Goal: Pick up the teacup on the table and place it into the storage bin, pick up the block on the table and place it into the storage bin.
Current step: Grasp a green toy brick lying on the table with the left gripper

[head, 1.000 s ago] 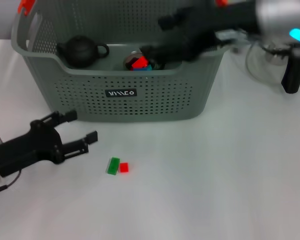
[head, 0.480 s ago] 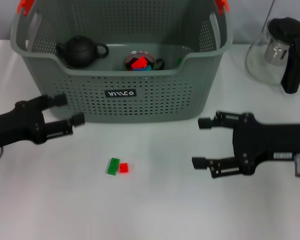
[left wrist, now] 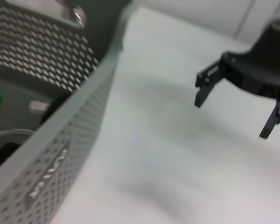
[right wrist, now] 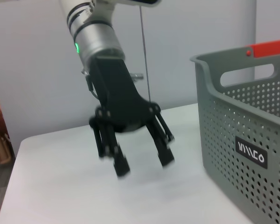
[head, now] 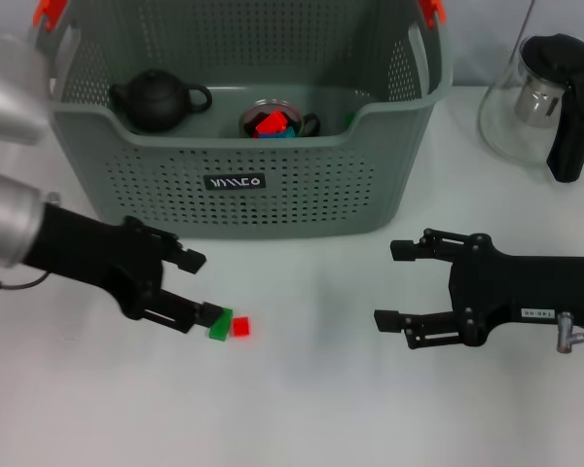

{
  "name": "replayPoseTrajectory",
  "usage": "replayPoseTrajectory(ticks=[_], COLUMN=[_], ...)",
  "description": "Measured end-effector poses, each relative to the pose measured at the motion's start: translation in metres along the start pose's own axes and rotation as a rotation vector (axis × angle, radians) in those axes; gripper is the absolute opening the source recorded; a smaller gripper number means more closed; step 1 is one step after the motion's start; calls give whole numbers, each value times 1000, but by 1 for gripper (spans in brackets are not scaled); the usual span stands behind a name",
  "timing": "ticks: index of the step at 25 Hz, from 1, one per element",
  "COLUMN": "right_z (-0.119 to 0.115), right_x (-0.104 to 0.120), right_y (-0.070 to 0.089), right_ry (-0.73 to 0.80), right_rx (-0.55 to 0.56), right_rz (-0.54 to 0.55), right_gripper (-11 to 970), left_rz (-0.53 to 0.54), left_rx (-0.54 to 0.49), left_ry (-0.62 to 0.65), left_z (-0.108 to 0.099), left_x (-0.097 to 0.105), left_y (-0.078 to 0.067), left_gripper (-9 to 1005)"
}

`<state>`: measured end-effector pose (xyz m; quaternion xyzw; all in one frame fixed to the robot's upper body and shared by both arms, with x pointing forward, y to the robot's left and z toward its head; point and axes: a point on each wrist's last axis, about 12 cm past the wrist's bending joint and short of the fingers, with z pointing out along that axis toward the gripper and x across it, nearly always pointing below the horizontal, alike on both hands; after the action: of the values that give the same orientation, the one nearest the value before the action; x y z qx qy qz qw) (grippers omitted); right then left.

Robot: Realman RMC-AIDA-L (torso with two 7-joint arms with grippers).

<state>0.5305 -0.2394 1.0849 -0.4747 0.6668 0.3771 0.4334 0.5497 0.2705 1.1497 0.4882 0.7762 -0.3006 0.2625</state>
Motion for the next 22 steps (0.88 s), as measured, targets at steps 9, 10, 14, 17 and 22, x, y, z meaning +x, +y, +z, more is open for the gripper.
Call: replayPoseTrajectory(ticks=[9,10,14,17,22], right_z=[3,3,2,0,-2], right_x=[-2,-2,-1,0,0], right_y=[-1,-1,-1,-1,-2], right_ry=[-16,-16,-19,-27,-35], right_rx=[-1,-2,-2,7,16], right_rz=[-5,-5,-2,5,9], right_gripper=[946,946,946,946,946], left_rz=[197,197,279,330,390], left_rx=[-86,-86,-109,-129,-145], left_ry=[329,329,399,431,476], left_z=[57,57,70,75,86], left_x=[-32,-32,-36,-38,-39], left_y=[0,0,-2,-2,-3], left_gripper=[754,753,748,745,739])
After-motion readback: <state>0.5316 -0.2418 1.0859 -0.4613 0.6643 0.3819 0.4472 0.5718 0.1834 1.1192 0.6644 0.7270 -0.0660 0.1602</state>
